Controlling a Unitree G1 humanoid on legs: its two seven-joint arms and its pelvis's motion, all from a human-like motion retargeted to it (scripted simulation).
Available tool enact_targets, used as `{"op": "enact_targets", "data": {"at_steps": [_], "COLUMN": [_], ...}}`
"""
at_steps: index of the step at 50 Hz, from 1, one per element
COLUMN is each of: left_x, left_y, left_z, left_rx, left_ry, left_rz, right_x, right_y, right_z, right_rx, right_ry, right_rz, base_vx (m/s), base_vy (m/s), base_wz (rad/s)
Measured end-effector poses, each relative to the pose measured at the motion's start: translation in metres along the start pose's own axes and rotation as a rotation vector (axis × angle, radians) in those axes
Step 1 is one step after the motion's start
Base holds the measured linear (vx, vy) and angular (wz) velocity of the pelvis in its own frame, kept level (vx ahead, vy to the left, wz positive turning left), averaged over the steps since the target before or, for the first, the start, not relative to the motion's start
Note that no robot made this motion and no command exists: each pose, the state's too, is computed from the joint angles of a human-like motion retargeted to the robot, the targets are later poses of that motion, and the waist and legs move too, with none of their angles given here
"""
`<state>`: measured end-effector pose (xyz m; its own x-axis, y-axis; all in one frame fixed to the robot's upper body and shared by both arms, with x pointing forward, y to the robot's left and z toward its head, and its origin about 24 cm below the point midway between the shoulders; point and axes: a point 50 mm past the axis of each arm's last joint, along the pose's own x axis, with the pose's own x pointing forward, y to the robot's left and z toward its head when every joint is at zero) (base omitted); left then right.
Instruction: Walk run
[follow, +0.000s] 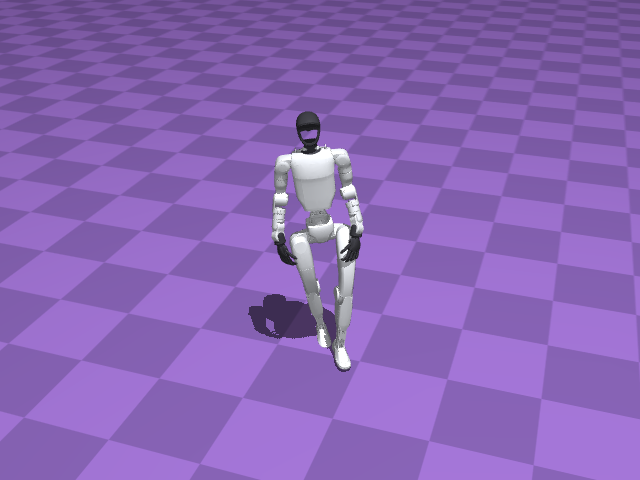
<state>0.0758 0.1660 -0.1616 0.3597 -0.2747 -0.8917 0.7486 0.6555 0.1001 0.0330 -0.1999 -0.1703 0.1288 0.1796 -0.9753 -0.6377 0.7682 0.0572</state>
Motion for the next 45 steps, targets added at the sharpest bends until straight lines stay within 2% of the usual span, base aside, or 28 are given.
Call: {"op": "enact_targets", "data": {"at_steps": [7, 13, 15, 20, 28, 40, 45], "left_x": [0.003, 0.005, 0.002, -0.004, -0.001, -0.001, -0.005], "left_y": [-0.015, -0.012, -0.006, -0.003, -0.011, -0.055, -0.059], "left_z": [-0.003, 0.006, -0.002, -0.022, -0.012, -0.021, -0.029], "left_rx": [0.027, -0.263, -0.291, -0.158, -0.026, -0.103, -0.165], "left_ry": [0.074, -0.011, 0.009, 0.156, 0.109, 0.204, 0.215], "left_rz": [-0.081, 0.061, 0.025, -0.145, -0.179, -0.383, -0.354], "right_x": [0.003, 0.006, 0.008, 0.005, -0.015, -0.012, -0.011], "right_y": [0.022, 0.044, 0.041, 0.009, -0.033, -0.034, -0.023], "right_z": [-0.002, -0.008, 0.002, 0.028, 0.065, 0.067, 0.063], "right_rx": [0.104, 0.194, 0.220, 0.095, 0.145, -0.056, 0.185], "right_ry": [-0.026, -0.006, -0.056, -0.139, -0.446, -0.371, -0.433], "right_rz": [0.095, 0.104, 0.048, -0.035, -0.352, -0.221, -0.279], "base_vx": [1.05, 1.23, 1.02, 1.01, 0.83, 0.98, 1.04], "base_vy": [-0.32, -0.26, -0.23, -0.17, -0.15, -0.45, -0.61], "base_wz": [-0.30, -0.86, 0.17, -0.33, 1.22, 0.54, 0.78]}}
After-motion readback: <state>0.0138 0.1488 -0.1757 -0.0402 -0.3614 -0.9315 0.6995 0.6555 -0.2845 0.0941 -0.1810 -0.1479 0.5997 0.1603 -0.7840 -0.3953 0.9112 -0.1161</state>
